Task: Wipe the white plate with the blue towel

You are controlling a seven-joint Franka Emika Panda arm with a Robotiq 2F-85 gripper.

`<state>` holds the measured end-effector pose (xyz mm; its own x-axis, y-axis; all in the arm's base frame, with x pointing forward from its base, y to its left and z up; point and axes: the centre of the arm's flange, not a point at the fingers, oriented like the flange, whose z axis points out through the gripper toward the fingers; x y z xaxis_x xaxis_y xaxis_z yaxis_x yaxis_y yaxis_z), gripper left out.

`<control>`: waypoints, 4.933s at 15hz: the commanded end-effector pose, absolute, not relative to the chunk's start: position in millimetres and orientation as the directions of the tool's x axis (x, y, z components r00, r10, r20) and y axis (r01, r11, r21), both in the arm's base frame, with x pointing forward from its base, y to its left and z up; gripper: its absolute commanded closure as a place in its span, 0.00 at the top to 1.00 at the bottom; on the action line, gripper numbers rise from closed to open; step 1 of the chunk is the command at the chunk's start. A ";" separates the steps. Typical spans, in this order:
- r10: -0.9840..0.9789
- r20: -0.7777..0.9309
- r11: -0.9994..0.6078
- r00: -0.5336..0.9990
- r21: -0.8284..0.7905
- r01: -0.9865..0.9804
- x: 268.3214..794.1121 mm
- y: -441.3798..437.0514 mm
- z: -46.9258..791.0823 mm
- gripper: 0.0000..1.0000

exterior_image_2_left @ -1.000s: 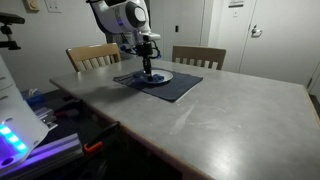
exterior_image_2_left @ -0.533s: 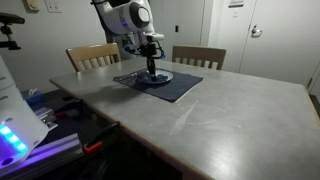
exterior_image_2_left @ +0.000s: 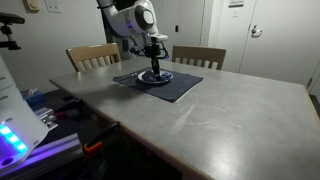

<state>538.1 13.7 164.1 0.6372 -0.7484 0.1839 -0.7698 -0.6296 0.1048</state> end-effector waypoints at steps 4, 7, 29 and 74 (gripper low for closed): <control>-0.741 0.204 -0.637 0.640 0.089 -0.766 571.6 14.4 151.7 0.02; -0.731 0.211 -0.652 0.649 0.064 -0.755 584.0 20.0 152.7 0.02; -0.666 -0.161 -0.704 0.728 -0.187 -0.685 564.8 54.7 173.5 0.02; -0.730 0.086 -0.681 0.678 -0.004 -0.732 611.2 50.0 158.4 0.02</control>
